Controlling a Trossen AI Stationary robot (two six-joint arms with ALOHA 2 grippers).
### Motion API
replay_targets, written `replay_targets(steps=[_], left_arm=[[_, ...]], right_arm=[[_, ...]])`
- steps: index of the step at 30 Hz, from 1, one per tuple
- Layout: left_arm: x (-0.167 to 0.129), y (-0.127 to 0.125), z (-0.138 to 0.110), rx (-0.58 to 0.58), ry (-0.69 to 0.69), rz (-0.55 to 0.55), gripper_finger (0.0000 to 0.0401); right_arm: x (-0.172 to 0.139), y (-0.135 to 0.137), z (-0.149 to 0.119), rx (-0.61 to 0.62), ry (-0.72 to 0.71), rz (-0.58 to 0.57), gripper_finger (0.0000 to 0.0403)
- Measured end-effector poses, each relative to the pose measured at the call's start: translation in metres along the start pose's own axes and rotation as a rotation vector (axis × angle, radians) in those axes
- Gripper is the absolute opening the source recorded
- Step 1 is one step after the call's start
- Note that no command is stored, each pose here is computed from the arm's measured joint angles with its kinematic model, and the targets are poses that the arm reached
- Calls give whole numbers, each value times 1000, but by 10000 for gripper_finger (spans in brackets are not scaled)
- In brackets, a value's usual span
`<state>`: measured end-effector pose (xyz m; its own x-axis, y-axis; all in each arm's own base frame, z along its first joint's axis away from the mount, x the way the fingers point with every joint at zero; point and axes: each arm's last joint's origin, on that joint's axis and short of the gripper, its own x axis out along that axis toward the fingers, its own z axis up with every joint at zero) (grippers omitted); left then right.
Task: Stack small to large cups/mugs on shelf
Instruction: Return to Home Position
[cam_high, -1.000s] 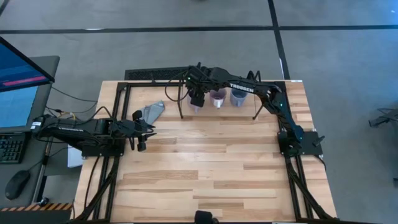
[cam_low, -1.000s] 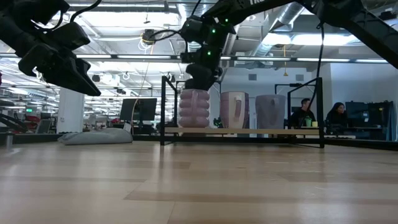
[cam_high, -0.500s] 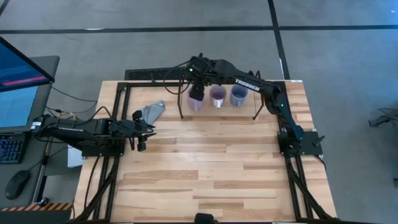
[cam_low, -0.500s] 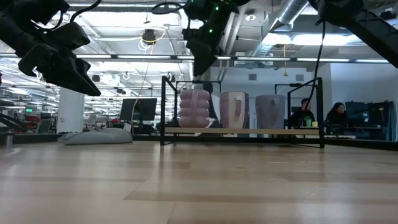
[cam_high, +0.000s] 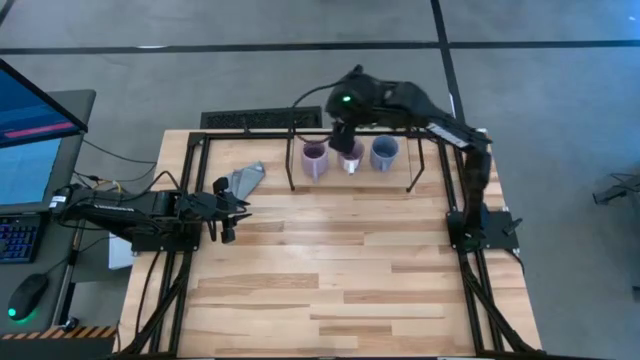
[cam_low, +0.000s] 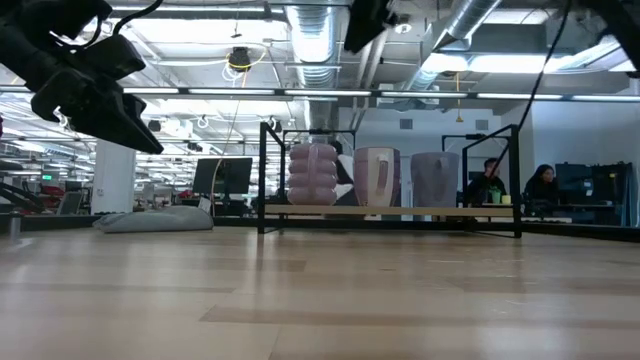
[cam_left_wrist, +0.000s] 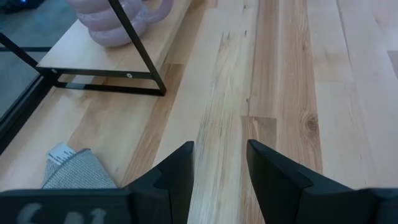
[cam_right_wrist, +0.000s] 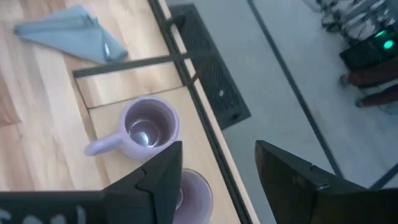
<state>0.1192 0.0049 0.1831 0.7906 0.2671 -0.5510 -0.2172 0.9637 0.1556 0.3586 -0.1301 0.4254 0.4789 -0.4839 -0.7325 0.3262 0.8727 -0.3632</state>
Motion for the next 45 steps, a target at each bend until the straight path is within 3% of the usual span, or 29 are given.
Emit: replay_targets(steps=[9,13,20,24,30,38,45], left_arm=[[0,0,7,-33,-72,-2,139],[-1,-1,14,-72,-145,-36,139],[-5,-1,19,-22,-212,-88,139],[-12,1,20,-29,-250,-88,139],[-24,4,19,-2,-315,-80,139],[-33,8,19,51,-378,-47,139],[-33,10,19,60,-371,47,139]], right_arm=[[-81,-14,-16,29,-161,-6,221],[-104,-16,-23,15,-210,56,221],[-126,-5,-41,40,-189,124,221],[-123,9,-58,25,-209,72,221],[-122,19,-124,37,-323,65,221],[-101,41,-219,-36,-586,289,221],[-81,47,-278,9,-714,212,221]])
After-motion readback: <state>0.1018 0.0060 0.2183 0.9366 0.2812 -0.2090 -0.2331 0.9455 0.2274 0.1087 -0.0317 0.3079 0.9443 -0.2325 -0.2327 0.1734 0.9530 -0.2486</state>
